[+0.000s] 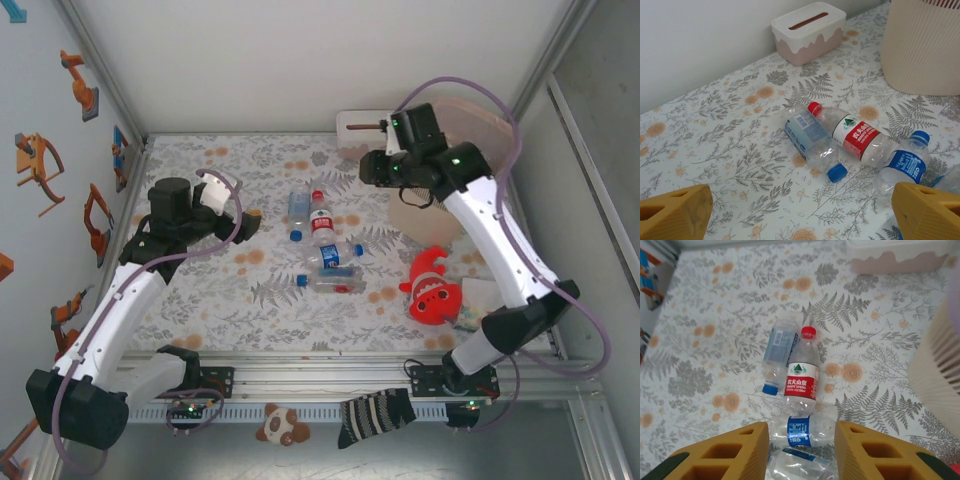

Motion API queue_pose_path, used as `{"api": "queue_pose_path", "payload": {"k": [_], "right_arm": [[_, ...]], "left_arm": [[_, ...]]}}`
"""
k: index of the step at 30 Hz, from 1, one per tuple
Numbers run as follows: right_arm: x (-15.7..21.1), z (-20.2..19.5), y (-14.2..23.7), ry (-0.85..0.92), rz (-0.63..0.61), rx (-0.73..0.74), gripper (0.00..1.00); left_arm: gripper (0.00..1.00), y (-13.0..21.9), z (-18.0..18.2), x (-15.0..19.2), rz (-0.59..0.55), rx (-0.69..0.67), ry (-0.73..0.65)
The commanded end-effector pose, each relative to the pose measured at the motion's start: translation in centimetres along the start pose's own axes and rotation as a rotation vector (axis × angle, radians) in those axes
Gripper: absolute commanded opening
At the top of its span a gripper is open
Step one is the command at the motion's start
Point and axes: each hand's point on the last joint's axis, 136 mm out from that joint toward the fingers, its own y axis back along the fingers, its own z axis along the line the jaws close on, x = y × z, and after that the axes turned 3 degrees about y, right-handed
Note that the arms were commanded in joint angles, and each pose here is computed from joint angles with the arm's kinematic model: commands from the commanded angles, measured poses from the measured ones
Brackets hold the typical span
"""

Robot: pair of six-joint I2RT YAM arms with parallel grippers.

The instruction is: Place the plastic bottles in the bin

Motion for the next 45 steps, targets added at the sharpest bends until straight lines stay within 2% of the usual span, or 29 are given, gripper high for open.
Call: {"api": "queue_pose_path", "payload": {"k": [1, 12, 20, 31, 45], "right_arm": [[0.9, 0.4, -3.2, 0.041, 0.058, 0.033, 0.41], [4.1, 1.6, -13.7, 0.074, 0.241, 0.004, 0.52], [5.9, 0.9, -18.9, 0.093, 0.331, 0.024, 0.59], [8.0, 0.4, -23.1, 0.088, 0.418, 0.027, 0.62], [10.0, -0.6, -25.9, 0.085, 0.477, 0.052, 0.64]], "left_arm": [[0.92, 0.2, -0.1, -0.6, -0.025, 0.012, -0.002], [0.92, 0.6, -0.3, -0.8, -0.037, 0.014, -0.003], [0.92, 0.8, -0.4, -0.9, -0.045, 0.017, -0.001], [0.92, 0.8, -0.5, -0.9, -0.045, 0.021, 0.000], [0.91, 0.7, -0.5, -0.8, -0.040, 0.020, 0.001]]}}
